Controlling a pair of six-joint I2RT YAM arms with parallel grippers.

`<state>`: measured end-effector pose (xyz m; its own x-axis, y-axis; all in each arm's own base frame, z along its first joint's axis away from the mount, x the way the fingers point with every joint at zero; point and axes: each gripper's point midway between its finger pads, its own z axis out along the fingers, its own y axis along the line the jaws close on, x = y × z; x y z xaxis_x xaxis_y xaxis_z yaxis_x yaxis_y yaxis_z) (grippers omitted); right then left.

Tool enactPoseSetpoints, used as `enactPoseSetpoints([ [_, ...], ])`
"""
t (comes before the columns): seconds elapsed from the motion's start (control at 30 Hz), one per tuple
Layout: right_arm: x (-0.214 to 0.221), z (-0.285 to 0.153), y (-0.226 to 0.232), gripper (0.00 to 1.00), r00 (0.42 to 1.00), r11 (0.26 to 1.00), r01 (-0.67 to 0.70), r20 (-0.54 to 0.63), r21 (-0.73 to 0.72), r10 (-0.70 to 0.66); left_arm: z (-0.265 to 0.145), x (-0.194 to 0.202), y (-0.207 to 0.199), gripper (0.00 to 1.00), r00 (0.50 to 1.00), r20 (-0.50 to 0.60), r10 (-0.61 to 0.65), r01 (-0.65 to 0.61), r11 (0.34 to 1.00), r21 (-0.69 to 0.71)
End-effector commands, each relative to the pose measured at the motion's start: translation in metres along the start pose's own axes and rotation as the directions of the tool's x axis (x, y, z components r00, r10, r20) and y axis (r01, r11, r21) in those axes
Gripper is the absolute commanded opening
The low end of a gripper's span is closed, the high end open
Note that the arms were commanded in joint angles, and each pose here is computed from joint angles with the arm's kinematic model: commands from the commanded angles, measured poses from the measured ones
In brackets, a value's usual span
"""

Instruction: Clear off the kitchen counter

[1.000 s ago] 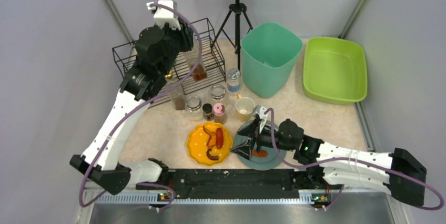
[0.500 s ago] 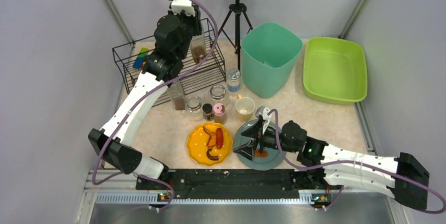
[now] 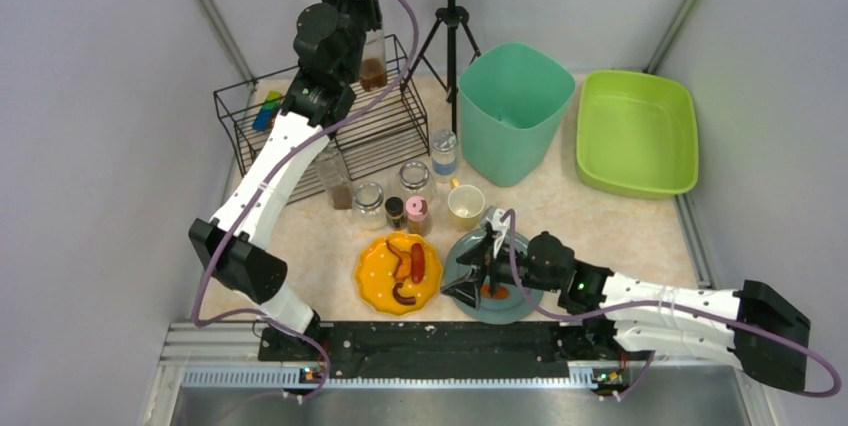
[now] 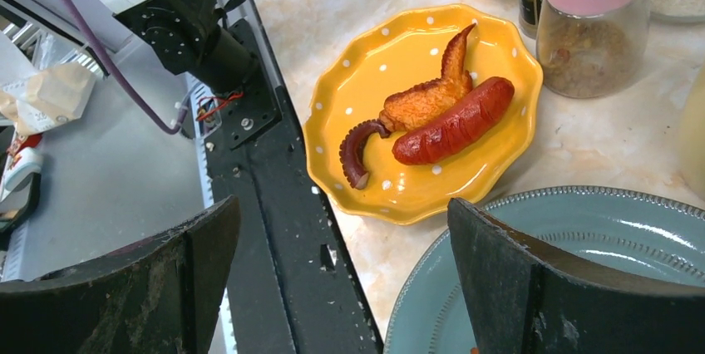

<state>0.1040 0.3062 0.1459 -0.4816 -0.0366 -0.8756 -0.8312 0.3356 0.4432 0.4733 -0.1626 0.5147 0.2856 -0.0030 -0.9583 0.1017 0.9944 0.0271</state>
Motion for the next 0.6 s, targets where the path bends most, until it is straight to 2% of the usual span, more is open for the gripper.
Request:
enactPoseSetpoints([
  [0.0, -0.005, 0.004, 0.009, 0.93, 0.999, 0.999, 0.007, 0.032, -0.045, -0.005, 0.009, -0.094, 0.025, 0.0, 0.957, 0.285, -0.044, 0.059, 0.997, -0.042],
  [0.17, 0.0, 0.009, 0.009, 0.93, 0.999, 0.998, -0.013, 0.029, -0.056, 0.015, 0.026, -0.093, 0.026, 0.0, 0.948, 0.317, -0.031, 0.042, 0.999, -0.03],
  [0.57, 0.007, 0.019, 0.007, 0.93, 0.999, 0.997, -0.048, 0.012, -0.063, 0.049, 0.062, -0.059, 0.038, 0.0, 0.947, 0.315, -0.056, 0.067, 0.997, -0.025],
])
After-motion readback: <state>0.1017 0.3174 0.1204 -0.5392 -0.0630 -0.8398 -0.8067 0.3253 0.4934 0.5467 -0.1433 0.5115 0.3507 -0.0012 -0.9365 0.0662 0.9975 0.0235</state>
